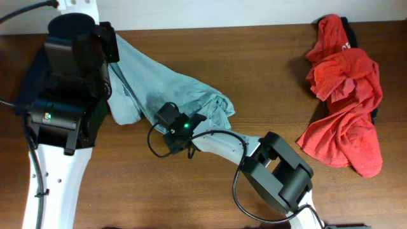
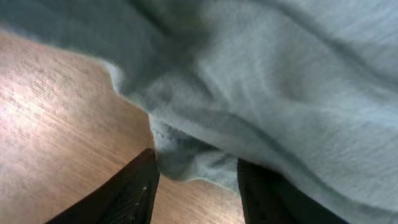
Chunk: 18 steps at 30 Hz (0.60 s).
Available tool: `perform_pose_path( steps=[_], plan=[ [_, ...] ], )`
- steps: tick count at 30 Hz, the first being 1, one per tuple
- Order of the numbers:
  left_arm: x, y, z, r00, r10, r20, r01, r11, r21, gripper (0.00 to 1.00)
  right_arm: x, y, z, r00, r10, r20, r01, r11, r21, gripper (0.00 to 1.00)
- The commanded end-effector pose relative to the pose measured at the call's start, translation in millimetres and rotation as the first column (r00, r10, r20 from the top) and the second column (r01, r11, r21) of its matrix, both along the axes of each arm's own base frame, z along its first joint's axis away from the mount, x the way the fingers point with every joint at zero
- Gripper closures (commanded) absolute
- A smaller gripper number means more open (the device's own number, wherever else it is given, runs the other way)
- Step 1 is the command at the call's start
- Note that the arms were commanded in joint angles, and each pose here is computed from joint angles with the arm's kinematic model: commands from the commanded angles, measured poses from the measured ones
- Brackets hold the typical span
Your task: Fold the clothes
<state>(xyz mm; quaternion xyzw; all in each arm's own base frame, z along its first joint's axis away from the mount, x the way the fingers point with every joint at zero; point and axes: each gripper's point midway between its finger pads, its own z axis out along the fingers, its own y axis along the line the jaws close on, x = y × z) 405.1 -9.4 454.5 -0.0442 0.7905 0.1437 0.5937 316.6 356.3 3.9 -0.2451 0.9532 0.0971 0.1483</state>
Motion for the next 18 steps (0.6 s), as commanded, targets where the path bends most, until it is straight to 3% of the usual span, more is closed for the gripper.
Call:
perform_pose_path(
  steps=[1,10,12,15,18],
  plan=[
    [-1.1,0.3,7.7,1.0,-0.002,0.023,0.003,1.0,-0.021,1.0,4.5,-1.1,-9.7,0.999,-0.026,0.019,0.026,1.0,-0.017,0.55],
    [-1.3,0.4,7.0,1.0,-0.002,0.02,0.003,1.0,-0.02,1.0,9.9,4.7,-16.7,0.998,-0.048,0.028,0.048,0.999,0.006,0.56],
    [-1.4,0.3,7.1,1.0,-0.003,0.02,0.003,1.0,-0.02,1.0,9.7,4.6,-16.7,0.998,-0.048,0.027,0.048,0.999,0.006,0.65],
    [-1.1,0.2,6.7,1.0,-0.003,0.019,0.003,1.0,-0.02,1.0,8.8,3.0,-17.4,0.997,-0.068,0.019,0.068,0.998,0.004,0.91],
    [-1.0,0.2,6.5,1.0,-0.003,0.018,0.003,1.0,-0.02,1.0,7.8,1.7,-17.8,0.997,-0.077,0.013,0.077,0.997,0.0,0.96]
  ],
)
